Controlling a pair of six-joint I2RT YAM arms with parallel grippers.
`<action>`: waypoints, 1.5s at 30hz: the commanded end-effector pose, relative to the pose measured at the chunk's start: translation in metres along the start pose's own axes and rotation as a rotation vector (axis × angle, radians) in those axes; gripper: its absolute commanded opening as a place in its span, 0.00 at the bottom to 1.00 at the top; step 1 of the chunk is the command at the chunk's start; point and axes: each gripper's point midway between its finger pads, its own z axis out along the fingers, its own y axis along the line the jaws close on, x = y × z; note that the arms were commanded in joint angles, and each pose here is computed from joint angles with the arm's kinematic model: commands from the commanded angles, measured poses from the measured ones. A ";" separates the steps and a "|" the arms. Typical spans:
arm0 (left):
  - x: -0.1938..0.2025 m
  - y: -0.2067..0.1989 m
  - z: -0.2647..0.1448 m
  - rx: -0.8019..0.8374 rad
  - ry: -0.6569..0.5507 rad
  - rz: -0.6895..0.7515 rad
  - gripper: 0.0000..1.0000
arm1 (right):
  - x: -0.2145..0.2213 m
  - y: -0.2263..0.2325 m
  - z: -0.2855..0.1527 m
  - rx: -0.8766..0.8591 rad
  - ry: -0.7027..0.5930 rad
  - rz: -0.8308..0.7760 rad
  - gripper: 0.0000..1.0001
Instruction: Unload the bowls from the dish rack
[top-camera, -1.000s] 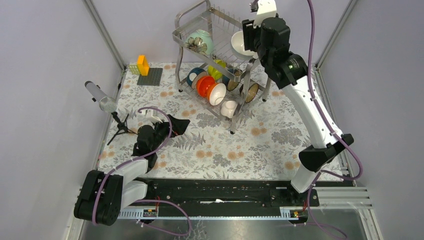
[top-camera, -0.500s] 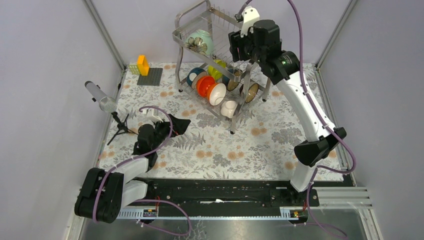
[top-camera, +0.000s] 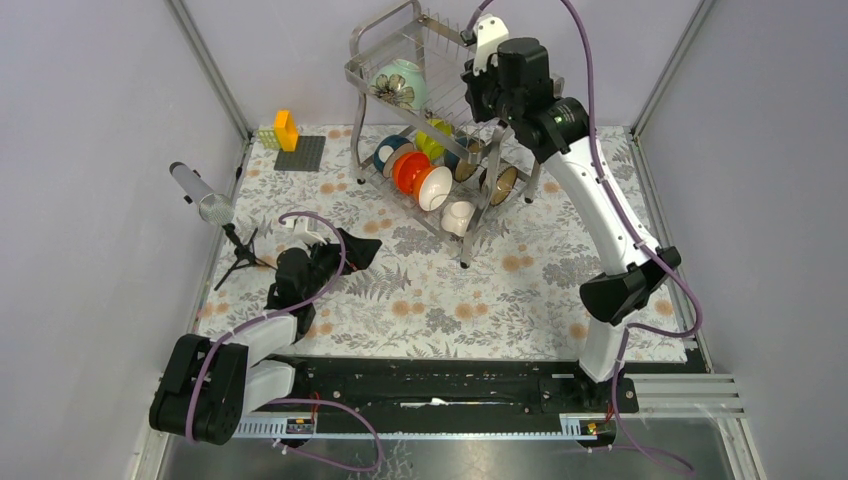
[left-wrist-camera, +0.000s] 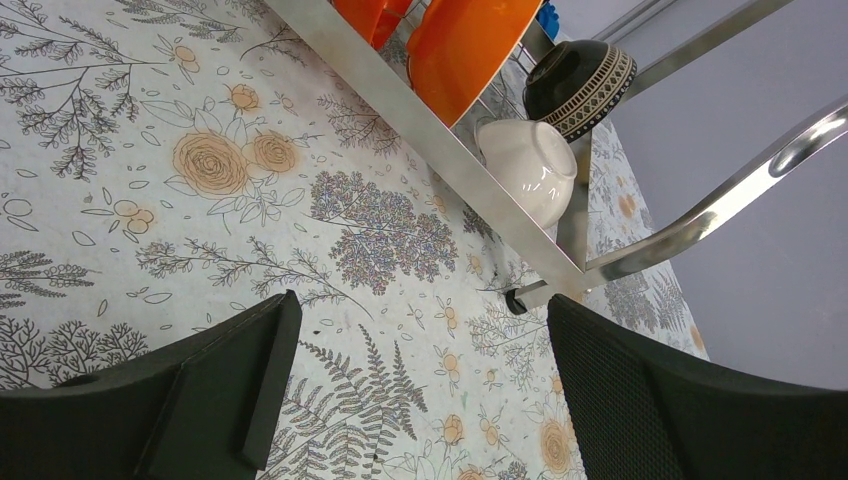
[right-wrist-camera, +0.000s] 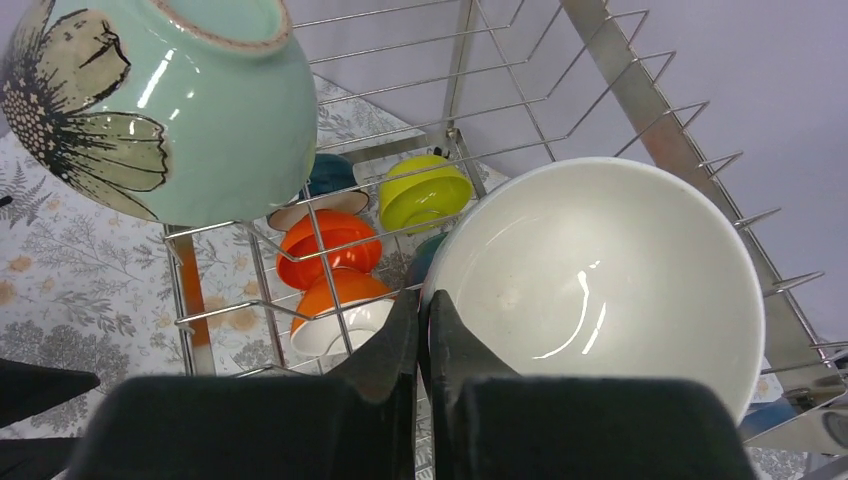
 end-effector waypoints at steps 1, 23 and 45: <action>-0.020 -0.018 0.007 0.064 -0.049 0.034 0.99 | -0.046 0.002 -0.025 -0.005 -0.122 -0.017 0.00; -0.019 -0.018 0.007 0.059 -0.043 0.032 0.99 | -0.144 0.036 -0.161 -0.257 -0.591 0.065 0.00; -0.019 -0.020 0.007 0.065 -0.042 0.033 0.99 | 0.137 -0.043 -0.182 0.325 -0.282 0.418 0.00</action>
